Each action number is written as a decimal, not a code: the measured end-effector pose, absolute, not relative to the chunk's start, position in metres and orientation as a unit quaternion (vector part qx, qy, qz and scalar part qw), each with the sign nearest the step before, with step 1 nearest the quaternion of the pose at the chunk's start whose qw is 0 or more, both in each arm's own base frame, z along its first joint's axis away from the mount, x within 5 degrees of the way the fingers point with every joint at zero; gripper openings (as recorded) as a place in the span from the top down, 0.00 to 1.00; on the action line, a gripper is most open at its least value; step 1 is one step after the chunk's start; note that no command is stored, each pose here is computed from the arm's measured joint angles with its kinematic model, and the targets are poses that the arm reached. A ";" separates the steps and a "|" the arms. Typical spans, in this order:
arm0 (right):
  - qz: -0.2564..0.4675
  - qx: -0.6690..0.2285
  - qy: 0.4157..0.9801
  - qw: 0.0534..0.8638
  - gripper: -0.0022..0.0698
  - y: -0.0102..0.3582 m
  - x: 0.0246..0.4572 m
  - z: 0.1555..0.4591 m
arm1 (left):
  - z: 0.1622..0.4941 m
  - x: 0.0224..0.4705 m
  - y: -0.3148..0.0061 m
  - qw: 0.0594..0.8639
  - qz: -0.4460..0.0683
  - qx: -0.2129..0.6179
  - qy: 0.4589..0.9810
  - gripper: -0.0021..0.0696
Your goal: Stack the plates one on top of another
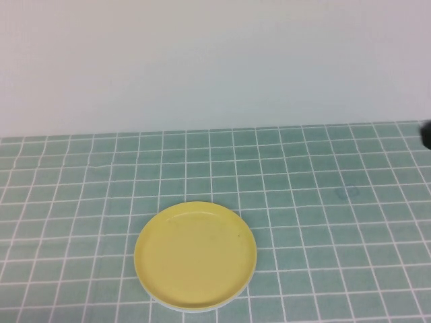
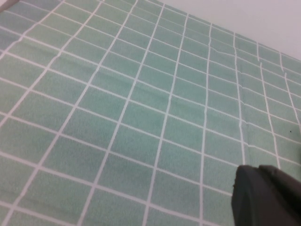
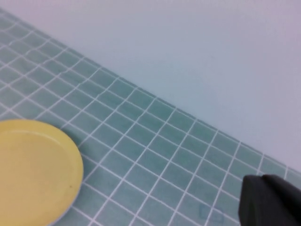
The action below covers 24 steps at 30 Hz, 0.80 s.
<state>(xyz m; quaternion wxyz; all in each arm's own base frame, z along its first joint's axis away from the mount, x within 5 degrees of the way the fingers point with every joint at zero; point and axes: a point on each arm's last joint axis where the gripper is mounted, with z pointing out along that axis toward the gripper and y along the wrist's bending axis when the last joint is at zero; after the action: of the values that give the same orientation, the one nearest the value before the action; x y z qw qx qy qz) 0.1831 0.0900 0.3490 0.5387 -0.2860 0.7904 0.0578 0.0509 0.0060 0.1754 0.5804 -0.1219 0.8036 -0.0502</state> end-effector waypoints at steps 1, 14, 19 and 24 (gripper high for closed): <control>0.066 -0.269 0.790 0.547 0.97 0.083 0.175 0.343 | 0.175 0.051 0.006 0.580 -0.050 -0.122 0.804 0.97; 0.031 -0.119 0.740 0.661 0.97 0.016 0.073 0.289 | 0.175 0.051 0.006 0.580 -0.050 -0.122 0.804 0.97; 0.015 -0.066 0.765 0.640 0.97 0.008 0.064 0.236 | 0.175 0.051 0.006 0.580 -0.051 -0.123 0.803 0.97; 0.016 -0.030 0.775 0.631 0.97 0.005 0.057 0.196 | 0.175 0.051 0.006 0.580 -0.051 -0.123 0.803 0.97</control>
<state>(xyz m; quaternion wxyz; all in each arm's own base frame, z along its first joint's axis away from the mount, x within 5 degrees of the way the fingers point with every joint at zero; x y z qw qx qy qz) 0.0574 0.0053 0.1957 0.6311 -0.0304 0.7750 0.0156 0.0509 0.0060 0.1754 0.5804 -0.1226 0.8035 -0.0506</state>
